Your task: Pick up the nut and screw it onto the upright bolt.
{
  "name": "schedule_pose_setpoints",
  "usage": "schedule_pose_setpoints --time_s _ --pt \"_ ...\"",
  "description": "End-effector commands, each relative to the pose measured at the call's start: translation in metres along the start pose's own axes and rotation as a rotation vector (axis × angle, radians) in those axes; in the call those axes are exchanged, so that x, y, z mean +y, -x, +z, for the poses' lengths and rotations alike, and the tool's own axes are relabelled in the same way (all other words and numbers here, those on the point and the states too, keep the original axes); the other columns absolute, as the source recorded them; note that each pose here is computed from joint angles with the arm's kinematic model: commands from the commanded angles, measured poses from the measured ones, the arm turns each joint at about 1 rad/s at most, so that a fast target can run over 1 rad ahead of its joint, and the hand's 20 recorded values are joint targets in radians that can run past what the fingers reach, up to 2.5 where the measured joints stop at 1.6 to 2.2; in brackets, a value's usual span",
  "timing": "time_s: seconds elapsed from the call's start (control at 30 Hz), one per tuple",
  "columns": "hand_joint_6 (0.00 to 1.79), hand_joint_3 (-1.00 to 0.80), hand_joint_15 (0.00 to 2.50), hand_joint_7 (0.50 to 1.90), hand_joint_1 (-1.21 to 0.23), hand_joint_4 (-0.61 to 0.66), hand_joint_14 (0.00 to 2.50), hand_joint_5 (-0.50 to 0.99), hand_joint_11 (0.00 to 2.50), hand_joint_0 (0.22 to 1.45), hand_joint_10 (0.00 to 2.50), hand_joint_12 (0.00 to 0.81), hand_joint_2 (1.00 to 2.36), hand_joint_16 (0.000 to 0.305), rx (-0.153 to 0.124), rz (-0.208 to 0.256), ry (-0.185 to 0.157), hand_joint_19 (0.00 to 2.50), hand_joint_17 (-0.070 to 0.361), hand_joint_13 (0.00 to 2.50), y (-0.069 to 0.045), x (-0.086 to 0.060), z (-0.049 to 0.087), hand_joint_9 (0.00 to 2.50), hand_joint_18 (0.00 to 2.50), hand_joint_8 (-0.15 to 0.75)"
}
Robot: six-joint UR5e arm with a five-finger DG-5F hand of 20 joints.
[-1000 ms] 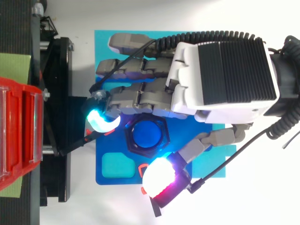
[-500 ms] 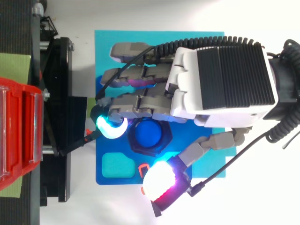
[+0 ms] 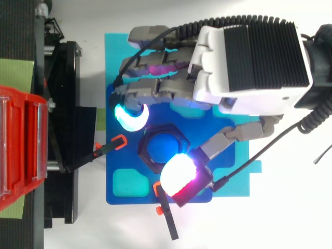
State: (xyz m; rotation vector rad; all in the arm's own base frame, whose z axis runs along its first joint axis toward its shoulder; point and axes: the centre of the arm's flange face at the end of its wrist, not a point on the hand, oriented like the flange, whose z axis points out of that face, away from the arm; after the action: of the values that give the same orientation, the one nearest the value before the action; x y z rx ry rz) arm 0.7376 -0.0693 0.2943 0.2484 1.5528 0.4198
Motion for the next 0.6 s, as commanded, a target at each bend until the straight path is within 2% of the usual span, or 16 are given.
schedule_pose_setpoints --time_s 0.0,0.33,0.4,0.43,0.53,0.57 --pt "0.50 -0.50 0.00 1.11 -0.38 0.20 0.00 -0.07 0.05 0.48 0.00 0.324 1.00 0.037 -0.003 -0.001 0.001 0.00 0.083 0.54 0.0030 -0.0047 -0.0012 0.90 0.24 0.299" --pt "0.50 -0.50 0.00 1.21 -0.39 0.20 0.00 -0.04 0.06 0.48 0.00 0.313 1.00 0.036 -0.014 -0.001 0.004 0.00 0.080 0.59 0.0060 -0.0109 -0.0015 0.97 0.28 0.304" --pt "0.50 -0.50 0.00 1.13 -0.39 0.22 0.00 -0.05 0.04 0.48 0.00 0.312 1.00 0.036 -0.018 -0.002 0.006 0.00 0.080 0.59 0.0073 -0.0103 -0.0014 0.98 0.28 0.302" --pt "0.50 -0.50 0.00 1.01 -0.39 0.24 0.00 -0.06 0.00 0.48 0.00 0.313 1.00 0.036 -0.019 -0.002 0.006 0.00 0.081 0.58 0.0075 -0.0103 -0.0012 0.94 0.28 0.289" --pt "0.50 -0.50 0.00 0.85 -0.39 0.23 0.00 -0.09 0.00 0.48 0.00 0.318 1.00 0.038 -0.017 -0.001 0.011 0.00 0.086 0.54 0.0053 -0.0055 0.0000 0.88 0.25 0.274" --pt "0.50 -0.50 0.00 0.84 -0.39 0.22 0.00 -0.09 0.00 0.48 0.00 0.318 1.00 0.038 -0.017 -0.001 0.012 0.00 0.086 0.53 0.0048 -0.0045 0.0002 0.87 0.24 0.274"
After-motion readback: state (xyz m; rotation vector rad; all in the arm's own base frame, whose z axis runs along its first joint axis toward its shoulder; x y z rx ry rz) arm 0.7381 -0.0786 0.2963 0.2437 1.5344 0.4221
